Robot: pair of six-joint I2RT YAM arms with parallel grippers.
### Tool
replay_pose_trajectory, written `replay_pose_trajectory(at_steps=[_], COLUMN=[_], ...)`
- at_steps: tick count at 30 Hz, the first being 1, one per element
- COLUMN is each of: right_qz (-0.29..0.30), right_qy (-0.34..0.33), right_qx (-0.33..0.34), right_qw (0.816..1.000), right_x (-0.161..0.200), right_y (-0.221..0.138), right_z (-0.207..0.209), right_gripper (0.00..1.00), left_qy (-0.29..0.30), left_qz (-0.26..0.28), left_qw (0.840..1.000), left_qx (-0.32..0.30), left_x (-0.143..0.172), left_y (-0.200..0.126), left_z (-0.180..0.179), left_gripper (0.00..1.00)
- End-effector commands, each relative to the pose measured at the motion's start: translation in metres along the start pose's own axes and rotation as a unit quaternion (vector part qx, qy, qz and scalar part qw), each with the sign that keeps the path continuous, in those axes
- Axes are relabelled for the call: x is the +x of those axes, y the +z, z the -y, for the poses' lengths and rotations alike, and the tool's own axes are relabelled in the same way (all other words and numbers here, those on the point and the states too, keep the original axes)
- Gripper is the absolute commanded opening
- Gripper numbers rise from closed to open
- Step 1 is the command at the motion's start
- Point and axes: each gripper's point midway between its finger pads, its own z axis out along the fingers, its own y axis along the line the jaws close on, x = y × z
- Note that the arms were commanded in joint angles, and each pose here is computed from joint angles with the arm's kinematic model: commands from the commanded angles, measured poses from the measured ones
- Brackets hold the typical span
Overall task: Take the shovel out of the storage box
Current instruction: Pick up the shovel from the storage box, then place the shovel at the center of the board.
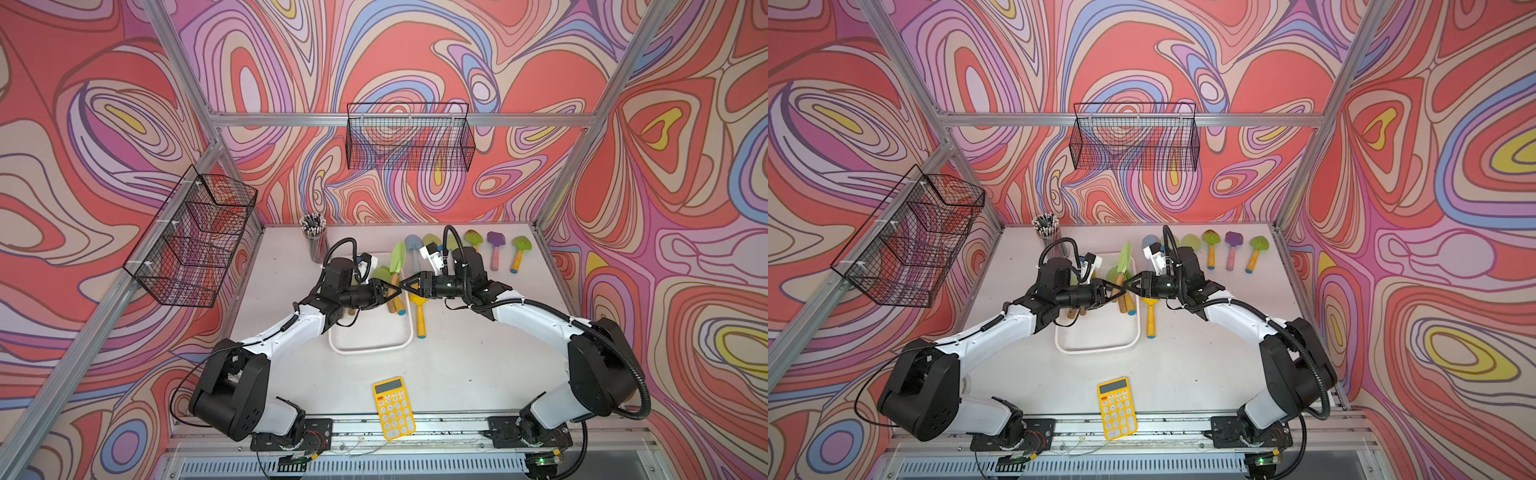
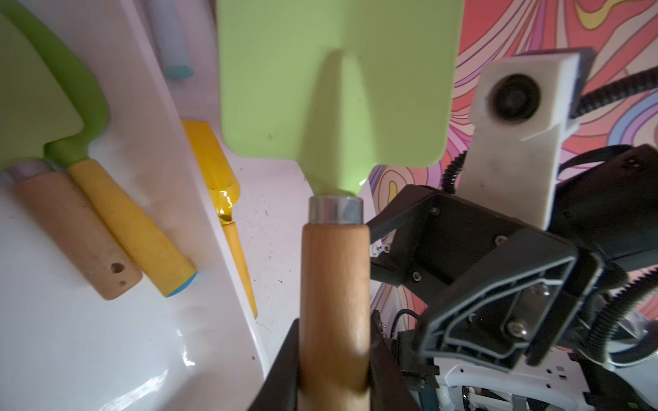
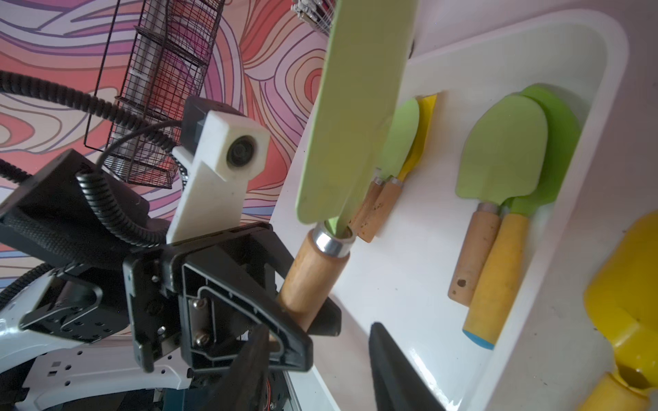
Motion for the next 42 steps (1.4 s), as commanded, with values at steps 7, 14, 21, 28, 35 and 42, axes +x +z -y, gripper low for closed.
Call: replay_pose_trajectory(at_steps=[7, 14, 21, 28, 35, 42], right_qz=[0.011, 0.019, 0.028, 0.032, 0.034, 0.031], right_qy=[-0.012, -0.007, -0.004, 0.001, 0.005, 0.012], right_qx=[-0.055, -0.081, -0.111, -0.117, -0.113, -0.121], right_qw=[0.998, 0.997, 0.993, 0.993, 0.993, 0.992], right_x=[-0.017, -0.022, -0.027, -0.031, -0.032, -0.032], right_y=[0.008, 0.009, 0.007, 0.005, 0.005, 0.009], right_z=[-0.022, -0.029, -0.039, -0.037, -0.034, -0.031], right_gripper=[0.45, 0.36, 0.29, 0.20, 0.21, 0.34], left_qy=[-0.004, -0.010, -0.029, -0.029, -0.018, -0.011], left_qz=[-0.012, -0.022, -0.027, -0.032, -0.032, -0.031], left_qw=[0.996, 0.992, 0.984, 0.986, 0.989, 0.987], left_qx=[0.086, 0.123, 0.171, 0.163, 0.140, 0.155], left_x=[0.004, 0.007, 0.008, 0.011, 0.012, 0.011], left_y=[-0.002, -0.001, 0.001, 0.002, 0.000, -0.003], left_z=[0.029, 0.037, 0.043, 0.040, 0.035, 0.044], left_gripper=[0.00, 0.00, 0.00, 0.20, 0.29, 0.07])
